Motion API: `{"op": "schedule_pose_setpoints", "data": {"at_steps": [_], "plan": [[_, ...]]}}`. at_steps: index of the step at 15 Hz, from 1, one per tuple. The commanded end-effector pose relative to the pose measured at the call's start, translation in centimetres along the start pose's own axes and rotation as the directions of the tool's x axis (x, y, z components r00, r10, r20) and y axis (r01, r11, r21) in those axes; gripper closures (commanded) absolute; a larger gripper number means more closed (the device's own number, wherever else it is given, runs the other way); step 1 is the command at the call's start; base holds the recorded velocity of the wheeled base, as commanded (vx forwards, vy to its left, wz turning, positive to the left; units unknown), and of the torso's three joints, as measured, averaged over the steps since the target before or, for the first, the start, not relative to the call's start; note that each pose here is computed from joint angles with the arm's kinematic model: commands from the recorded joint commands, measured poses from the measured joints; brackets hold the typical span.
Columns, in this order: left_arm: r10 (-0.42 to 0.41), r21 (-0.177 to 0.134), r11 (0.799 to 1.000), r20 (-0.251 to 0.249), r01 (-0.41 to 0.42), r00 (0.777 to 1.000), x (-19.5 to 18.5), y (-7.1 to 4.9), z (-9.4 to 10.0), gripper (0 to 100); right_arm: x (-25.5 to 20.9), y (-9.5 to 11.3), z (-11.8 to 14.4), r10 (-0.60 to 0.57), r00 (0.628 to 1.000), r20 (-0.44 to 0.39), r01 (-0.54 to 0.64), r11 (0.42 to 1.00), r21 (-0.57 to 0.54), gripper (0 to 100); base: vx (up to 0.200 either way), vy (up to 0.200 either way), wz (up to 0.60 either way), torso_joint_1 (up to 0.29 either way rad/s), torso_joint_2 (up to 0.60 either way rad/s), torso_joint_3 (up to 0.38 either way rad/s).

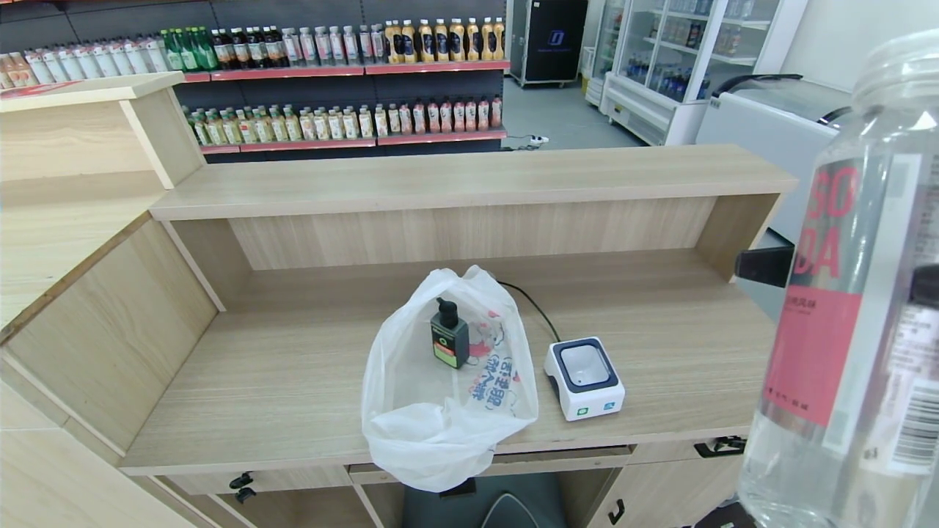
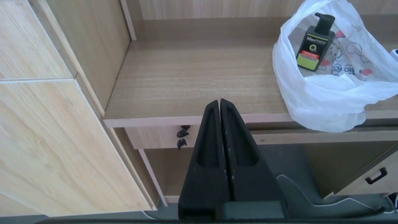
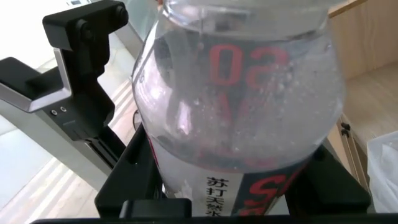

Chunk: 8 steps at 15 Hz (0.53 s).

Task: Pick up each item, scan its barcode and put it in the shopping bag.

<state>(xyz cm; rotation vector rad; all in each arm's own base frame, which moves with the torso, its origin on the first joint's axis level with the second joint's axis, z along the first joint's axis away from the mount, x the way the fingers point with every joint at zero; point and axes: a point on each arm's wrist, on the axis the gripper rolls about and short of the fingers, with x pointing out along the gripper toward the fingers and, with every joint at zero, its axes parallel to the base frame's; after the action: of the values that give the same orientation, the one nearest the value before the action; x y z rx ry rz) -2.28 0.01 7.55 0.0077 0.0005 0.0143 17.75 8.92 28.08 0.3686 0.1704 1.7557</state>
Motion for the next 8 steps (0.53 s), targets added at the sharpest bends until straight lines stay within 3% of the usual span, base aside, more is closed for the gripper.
{"op": "schedule_pose_setpoints", "data": {"at_steps": [1,8], "plan": [[0.001,0.000,1.000,0.000,-0.001,1.000,0.00,0.00,0.00,100,-0.05,0.15,-0.06,-0.003,1.000,-0.001,0.003,1.000,-0.006,100,0.000,0.000,0.00,0.000,0.00,0.000],[0.001,0.000,1.000,0.000,-0.001,1.000,0.00,0.00,0.00,100,-0.16,0.27,-0.39,-0.009,1.000,-0.005,0.009,1.000,-0.001,100,0.000,0.000,0.00,0.000,0.00,0.000]]}}
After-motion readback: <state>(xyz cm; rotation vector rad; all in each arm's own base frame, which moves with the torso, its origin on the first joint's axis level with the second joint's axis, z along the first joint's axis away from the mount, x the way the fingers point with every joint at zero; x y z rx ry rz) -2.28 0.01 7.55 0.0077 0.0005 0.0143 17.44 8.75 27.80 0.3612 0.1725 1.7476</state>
